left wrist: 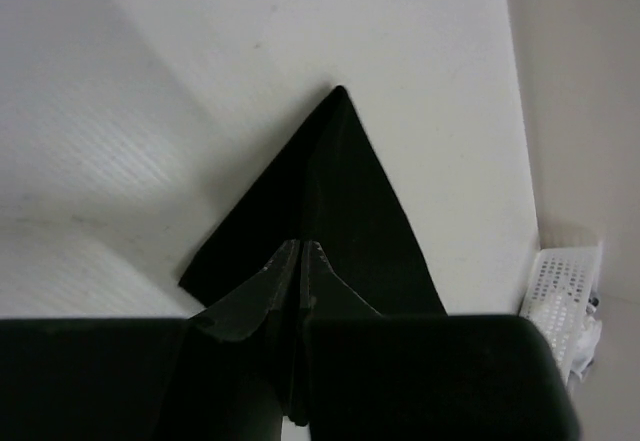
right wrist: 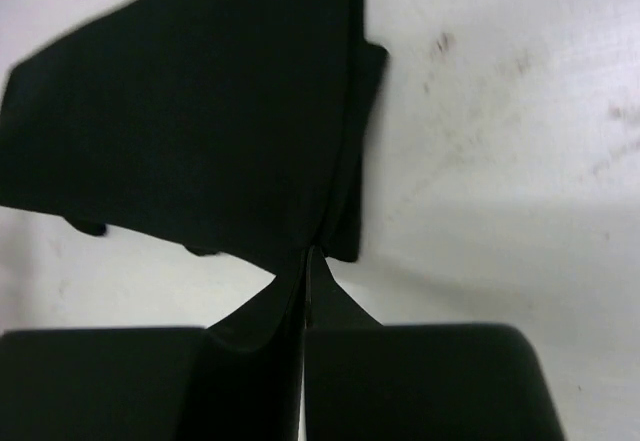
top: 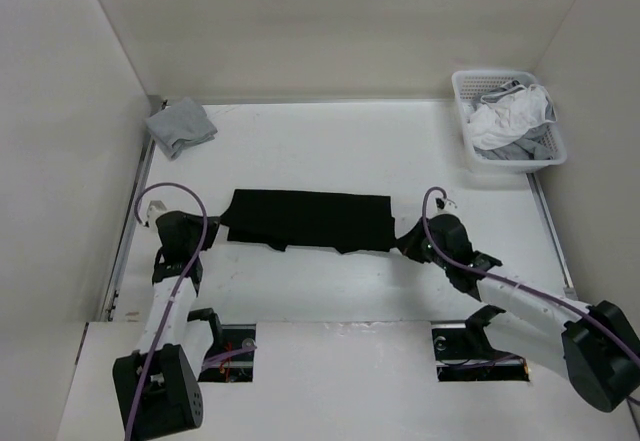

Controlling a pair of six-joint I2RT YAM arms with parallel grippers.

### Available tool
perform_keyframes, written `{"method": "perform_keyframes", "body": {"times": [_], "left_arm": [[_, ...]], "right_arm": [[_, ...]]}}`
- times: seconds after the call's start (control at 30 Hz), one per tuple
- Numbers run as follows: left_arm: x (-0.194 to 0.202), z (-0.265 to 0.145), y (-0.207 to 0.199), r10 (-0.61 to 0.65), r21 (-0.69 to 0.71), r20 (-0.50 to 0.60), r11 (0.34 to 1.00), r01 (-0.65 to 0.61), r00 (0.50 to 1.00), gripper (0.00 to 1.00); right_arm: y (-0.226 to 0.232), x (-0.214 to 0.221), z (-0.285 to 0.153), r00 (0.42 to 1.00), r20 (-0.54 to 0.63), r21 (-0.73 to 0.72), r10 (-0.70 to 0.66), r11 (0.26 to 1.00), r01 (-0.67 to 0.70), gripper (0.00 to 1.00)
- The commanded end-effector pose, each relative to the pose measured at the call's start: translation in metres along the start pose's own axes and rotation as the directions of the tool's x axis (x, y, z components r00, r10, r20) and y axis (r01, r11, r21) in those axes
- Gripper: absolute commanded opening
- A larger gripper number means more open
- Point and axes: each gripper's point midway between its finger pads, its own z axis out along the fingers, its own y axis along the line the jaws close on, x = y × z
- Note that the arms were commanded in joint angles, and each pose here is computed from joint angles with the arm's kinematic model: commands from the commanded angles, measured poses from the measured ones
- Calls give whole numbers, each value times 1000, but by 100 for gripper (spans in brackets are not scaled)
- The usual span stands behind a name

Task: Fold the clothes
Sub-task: Fold the tank top

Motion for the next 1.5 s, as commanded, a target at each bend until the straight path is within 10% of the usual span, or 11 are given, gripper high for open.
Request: {"method": "perform_keyframes", "body": {"times": [0.0,0.1,0.23,0.33,0.57,0.87,1.2,1.47], "left_arm": [[0,-4,24,-23,-54,14,998,24,1000,0],[-4,-3,43,-56,-102,34,993,60,998,7],[-23,-9,41,-71,-95,104,992,81,992,23],[-33,-13,26,-34,-53,158,998,43,987,26],[3,-9,-31,126,108,100,985,-136,987,26],[70,-16,-101,275,276,53,920,-279,960,27],[125,-34,-139,351,412,-42,859,-304,935,29],[140,-46,-156,359,473,-74,834,-284,930,29]], "right_arm": [[-11,21,-2,998,-33,56,44,998,-42,0],[-15,34,-5,997,-58,79,51,996,-46,5],[-6,23,-4,999,-36,60,21,998,-19,44],[-3,3,5,1000,14,34,22,999,-23,53],[8,15,34,992,-75,-53,100,993,-104,48],[16,15,50,953,-46,-137,300,943,-304,1],[-14,-28,-30,969,181,15,170,984,-175,0],[47,-76,-63,975,195,73,-106,993,93,0]]}}
